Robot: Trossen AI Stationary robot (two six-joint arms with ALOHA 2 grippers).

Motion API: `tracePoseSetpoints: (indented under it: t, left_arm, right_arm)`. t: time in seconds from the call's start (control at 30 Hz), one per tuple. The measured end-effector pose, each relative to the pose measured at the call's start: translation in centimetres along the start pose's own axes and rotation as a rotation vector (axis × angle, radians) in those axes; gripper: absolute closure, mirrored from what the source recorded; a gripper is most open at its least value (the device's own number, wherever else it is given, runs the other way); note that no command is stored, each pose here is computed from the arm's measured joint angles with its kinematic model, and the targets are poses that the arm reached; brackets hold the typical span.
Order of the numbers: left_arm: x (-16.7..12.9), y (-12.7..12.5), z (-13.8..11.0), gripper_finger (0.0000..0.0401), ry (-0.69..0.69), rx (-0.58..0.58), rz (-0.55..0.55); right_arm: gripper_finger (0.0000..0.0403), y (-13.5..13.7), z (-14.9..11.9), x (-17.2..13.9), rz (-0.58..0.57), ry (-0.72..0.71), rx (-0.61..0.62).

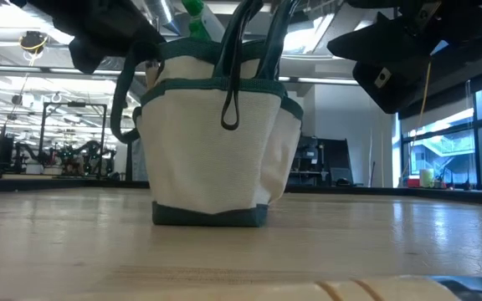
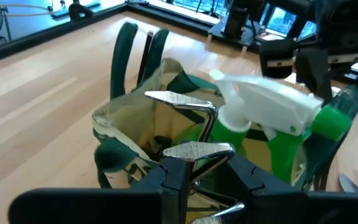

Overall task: Pick & Place Garden tools in Gardening bag
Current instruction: Adjust the brown hand rake in the side pocket of the green gardening bag

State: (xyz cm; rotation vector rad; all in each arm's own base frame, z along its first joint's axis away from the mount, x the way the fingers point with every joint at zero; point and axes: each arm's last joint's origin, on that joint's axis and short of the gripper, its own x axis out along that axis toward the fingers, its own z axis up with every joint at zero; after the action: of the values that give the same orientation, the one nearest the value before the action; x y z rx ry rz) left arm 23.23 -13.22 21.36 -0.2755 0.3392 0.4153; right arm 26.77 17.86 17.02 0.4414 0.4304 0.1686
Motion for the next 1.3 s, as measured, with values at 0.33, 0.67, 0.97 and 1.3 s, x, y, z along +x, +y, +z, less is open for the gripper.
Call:
tracePoseSetpoints:
  t: [0.33, 0.67, 0.97, 1.3]
  left_arm:
    - [1.8, -0.5, -2.0, 0.0351, -0.032, -0.055, 0.088]
    - [0.4, -1.1, -3.1, 0.0351, -0.183, -0.188, 0.175]
    - [1.6, -0.9, -4.2, 0.0351, -0.208, -0.221, 0.222]
    - [2.5, -0.8, -4.6, 0.0351, -0.263, -0.211, 0.275]
  right_arm:
    - [0.0247, 0.0, 0.0, 0.0, -0.001, 0.002, 0.000]
    - [0.0247, -0.1, -0.2, 0.0, -0.012, 0.015, -0.006]
    - [0.0247, -0.1, -0.1, 0.0, -0.021, 0.003, -0.005]
    - [0.0247, -0.2, -0.1, 0.0, -0.027, 0.006, -0.021]
